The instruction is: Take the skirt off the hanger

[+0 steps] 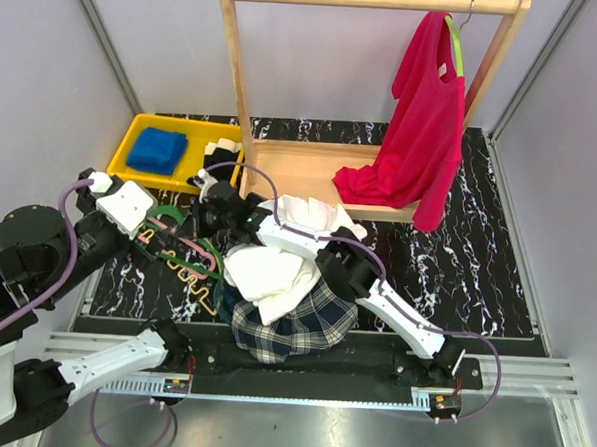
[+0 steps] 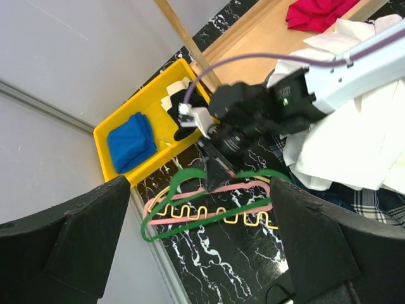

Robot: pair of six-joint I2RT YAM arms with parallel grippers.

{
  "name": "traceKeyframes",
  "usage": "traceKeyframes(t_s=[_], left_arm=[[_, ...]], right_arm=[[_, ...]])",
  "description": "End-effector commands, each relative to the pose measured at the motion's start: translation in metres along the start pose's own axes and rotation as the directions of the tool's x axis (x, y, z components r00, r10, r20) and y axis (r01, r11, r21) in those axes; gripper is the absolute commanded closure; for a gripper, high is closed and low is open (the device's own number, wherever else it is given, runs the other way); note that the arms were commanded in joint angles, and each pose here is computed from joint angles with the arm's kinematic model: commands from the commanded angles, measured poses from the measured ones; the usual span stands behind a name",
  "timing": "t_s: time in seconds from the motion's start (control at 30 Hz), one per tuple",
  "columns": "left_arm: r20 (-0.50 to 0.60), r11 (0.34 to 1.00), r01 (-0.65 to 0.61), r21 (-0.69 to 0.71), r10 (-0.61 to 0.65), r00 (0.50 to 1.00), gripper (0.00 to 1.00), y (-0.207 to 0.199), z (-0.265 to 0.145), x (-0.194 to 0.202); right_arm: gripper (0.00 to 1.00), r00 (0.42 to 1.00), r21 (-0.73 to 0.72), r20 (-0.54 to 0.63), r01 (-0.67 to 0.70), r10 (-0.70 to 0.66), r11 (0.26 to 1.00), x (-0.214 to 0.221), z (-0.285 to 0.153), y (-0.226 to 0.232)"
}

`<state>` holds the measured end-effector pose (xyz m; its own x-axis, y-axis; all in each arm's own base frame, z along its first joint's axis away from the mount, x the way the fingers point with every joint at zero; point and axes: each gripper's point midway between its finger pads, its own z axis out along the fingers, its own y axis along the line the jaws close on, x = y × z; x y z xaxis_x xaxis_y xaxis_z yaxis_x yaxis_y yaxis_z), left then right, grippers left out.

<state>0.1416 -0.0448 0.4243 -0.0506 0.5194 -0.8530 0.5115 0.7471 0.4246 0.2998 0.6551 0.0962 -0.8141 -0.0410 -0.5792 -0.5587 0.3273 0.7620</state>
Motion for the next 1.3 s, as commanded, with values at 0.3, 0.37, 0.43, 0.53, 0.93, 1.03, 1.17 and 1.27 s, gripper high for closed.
traceKeyframes(t_s=[0.3,0.37,0.43,0.53,0.93,1.03,1.17,1.27], left_arm=[[0.008,0.999,0.03,0.038,-0.03,1.0,0.01,-0.002,0.024,-0.035],[0.03,0.999,0.026,0.038,-0.027,0.999,0.01,0.001,0.022,-0.044],[0.034,0.999,0.016,0.041,-0.017,0.999,0.01,0.002,0.026,-0.05],[0.021,0.997,0.011,0.072,-0.013,1.0,0.01,-0.005,0.036,-0.053],[-0.055,0.977,0.112,0.18,-0.104,0.993,0.01,-0.043,0.098,-0.031],[-0.08,0.968,0.168,0.188,-0.156,0.985,0.01,-0.038,0.107,-0.029],[-0.108,0.956,0.234,0.175,-0.218,0.97,0.01,-0.027,0.112,-0.024],[-0.101,0.952,0.25,0.179,-0.235,0.967,0.01,-0.026,0.108,-0.025]], right_arm=[[0.14,0.919,0.206,0.11,0.352,-0.38,0.913,-0.108,-0.088,0.09],[0.11,0.884,0.278,0.109,0.412,-0.454,0.868,-0.139,-0.137,0.109],[0.06,0.843,0.39,0.13,0.441,-0.522,0.808,-0.166,-0.18,0.114],[0.0,0.779,0.547,0.245,0.381,-0.578,0.745,-0.216,-0.287,0.143],[0.06,0.517,0.903,0.375,-0.015,-0.77,0.43,-0.267,-0.629,0.184],[0.09,0.521,0.909,0.376,-0.045,-0.766,0.415,-0.27,-0.637,0.175],[0.1,0.557,0.915,0.358,-0.047,-0.75,0.402,-0.277,-0.638,0.155],[0.11,0.575,0.894,0.41,-0.098,-0.709,0.437,-0.285,-0.648,0.135]])
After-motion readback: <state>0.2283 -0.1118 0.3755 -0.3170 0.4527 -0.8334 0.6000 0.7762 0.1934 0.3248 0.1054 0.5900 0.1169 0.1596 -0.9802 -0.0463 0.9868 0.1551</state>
